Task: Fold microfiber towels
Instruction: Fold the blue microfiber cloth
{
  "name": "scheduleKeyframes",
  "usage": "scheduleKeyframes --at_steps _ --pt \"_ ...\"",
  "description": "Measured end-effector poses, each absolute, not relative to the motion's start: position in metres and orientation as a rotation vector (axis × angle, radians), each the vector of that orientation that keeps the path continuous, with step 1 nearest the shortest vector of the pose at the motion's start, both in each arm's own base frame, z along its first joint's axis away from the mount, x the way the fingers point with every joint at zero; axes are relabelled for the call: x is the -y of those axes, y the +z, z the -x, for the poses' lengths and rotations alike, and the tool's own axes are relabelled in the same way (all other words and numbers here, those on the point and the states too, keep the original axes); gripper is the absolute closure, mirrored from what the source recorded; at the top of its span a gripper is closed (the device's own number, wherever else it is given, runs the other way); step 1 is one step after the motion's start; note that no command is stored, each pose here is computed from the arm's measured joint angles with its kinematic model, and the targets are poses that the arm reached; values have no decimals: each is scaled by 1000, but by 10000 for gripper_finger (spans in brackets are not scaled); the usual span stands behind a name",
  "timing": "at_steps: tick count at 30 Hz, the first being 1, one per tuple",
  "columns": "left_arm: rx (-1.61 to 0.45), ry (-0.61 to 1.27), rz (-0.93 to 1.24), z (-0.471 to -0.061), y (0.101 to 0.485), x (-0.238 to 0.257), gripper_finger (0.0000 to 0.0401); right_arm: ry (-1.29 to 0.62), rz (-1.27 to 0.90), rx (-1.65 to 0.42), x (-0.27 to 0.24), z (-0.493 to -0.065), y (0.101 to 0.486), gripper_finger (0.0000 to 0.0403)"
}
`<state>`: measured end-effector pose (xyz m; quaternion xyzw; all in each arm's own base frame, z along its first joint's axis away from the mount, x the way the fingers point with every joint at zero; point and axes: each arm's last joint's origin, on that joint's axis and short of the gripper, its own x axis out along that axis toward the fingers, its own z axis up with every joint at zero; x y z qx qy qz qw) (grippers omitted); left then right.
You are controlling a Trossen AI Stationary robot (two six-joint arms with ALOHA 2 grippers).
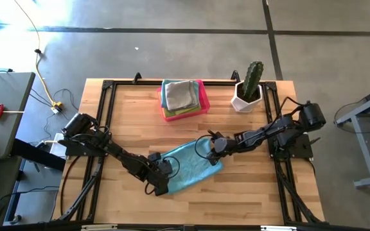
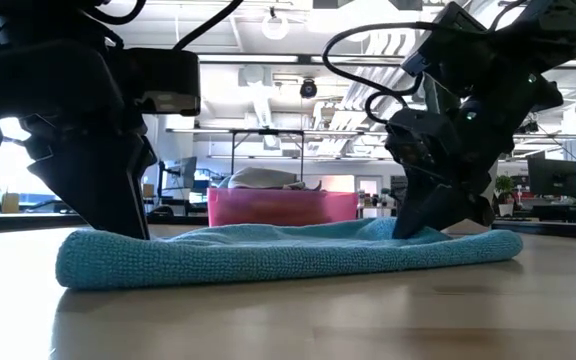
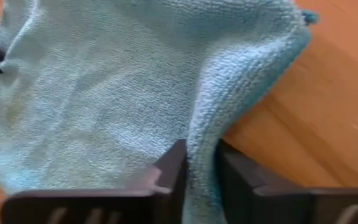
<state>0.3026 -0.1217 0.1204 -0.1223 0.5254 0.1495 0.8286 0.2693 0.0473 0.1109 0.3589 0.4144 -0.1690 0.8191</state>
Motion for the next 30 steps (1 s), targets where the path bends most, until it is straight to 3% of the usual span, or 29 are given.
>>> scheduleKeyframes --at_steps 5,15,23,30 --pt "-1109 274 268 -298 132 125 355 -336 -691 -906 -47 -268 111 397" --pt "-1018 169 282 -286 167 142 355 -403 -635 -1079 -42 -255 127 401" --pt "-1005 146 273 -280 170 151 355 -578 -455 -1302 -37 -263 178 402" --pt "-1009 114 234 -278 170 156 355 -563 -489 -1224 -45 -286 226 402"
